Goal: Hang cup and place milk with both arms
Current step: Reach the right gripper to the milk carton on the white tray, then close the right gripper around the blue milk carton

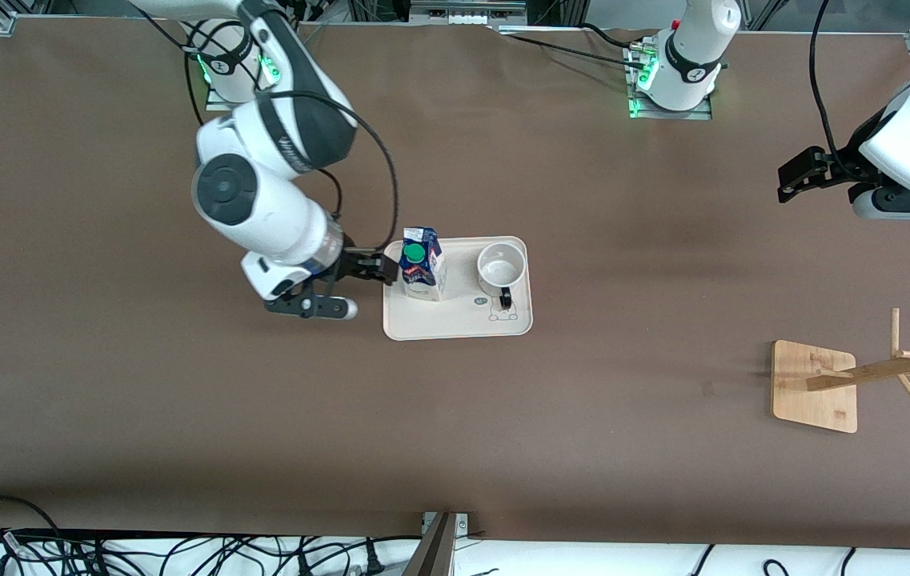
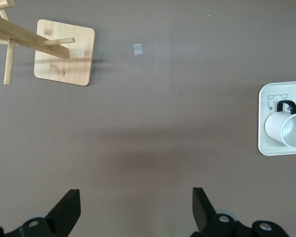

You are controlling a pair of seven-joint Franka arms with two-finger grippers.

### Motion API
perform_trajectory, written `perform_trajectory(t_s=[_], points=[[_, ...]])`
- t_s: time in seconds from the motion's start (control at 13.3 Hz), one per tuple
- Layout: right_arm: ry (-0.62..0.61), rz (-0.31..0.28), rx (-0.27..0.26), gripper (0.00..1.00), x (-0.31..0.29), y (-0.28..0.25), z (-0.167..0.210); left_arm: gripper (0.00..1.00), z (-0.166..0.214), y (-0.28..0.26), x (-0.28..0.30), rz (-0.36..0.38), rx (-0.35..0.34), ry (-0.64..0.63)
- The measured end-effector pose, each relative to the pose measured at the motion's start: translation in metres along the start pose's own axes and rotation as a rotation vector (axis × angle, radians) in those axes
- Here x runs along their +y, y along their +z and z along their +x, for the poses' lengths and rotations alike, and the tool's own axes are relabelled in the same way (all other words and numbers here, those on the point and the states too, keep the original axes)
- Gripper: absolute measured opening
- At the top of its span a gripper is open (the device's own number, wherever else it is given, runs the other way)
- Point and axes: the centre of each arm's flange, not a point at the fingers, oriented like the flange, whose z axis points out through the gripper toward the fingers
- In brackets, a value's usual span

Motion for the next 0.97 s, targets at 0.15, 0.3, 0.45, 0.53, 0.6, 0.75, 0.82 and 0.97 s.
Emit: perform_trajectory(t_s=[0.15, 0.3, 0.45, 0.53, 0.6, 0.75, 0.82, 0.97], points=[[0.02, -0.008, -0.005, 1.0, -0.004, 0.014, -0.002, 1.0, 0.0, 0.0, 0.0, 0.0, -0.001, 0.0], [0.012, -0.011, -0.01, 1.0, -0.009, 0.017, -0.006, 1.0, -0.001, 0.001, 0.0, 0.0, -0.006, 0.0], [-0.014, -0.014, -0.016, 1.0, -0.022, 0.021, -0.019, 1.0, -0.001, 0.001, 0.0, 0.001, -0.009, 0.0], [-0.03, -0.018, -0.021, 1.0, -0.03, 0.025, -0.027, 1.0, -0.001, 0.001, 0.0, 0.001, -0.009, 0.0], [-0.045, -0.022, -0.027, 1.0, -0.037, 0.03, -0.035, 1.0, -0.001, 0.001, 0.0, 0.001, -0.009, 0.0], [-0.062, -0.034, -0.039, 1.0, -0.045, 0.042, -0.043, 1.0, -0.001, 0.001, 0.0, 0.001, -0.009, 0.0], [-0.063, -0.04, -0.045, 1.0, -0.046, 0.048, -0.044, 1.0, -0.001, 0.001, 0.0, 0.001, -0.01, 0.0], [-0.073, -0.048, -0.051, 1.0, -0.044, 0.055, -0.044, 1.0, -0.001, 0.001, 0.0, 0.001, -0.01, 0.0]])
